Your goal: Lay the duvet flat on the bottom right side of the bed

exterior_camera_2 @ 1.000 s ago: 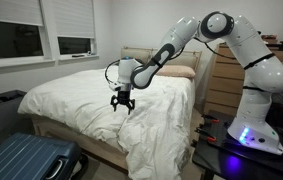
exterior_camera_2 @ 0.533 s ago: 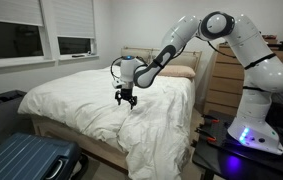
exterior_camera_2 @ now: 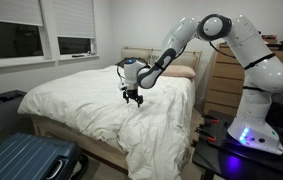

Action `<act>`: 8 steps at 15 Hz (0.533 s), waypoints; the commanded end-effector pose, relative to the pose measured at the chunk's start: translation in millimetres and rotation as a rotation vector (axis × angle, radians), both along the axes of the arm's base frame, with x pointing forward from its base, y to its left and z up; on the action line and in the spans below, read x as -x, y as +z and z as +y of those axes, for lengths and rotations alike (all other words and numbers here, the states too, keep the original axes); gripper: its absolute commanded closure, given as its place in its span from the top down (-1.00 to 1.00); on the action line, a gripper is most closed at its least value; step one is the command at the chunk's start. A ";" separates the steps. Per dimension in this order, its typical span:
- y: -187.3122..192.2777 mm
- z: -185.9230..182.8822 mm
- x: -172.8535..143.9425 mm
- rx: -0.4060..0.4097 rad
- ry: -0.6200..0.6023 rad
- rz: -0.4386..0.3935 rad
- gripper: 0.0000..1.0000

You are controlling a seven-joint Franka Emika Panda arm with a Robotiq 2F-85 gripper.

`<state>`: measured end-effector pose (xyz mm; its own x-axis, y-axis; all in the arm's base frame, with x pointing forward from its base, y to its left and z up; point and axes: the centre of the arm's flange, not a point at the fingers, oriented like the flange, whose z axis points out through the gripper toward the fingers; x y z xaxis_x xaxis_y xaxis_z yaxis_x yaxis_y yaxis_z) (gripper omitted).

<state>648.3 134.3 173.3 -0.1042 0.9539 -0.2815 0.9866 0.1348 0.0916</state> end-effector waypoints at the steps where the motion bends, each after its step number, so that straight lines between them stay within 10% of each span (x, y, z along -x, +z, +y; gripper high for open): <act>1: -10.8 -14.3 2.6 0.036 -0.002 0.014 1.00; 8: -52.4 -45.9 4.3 0.039 -0.033 0.088 1.00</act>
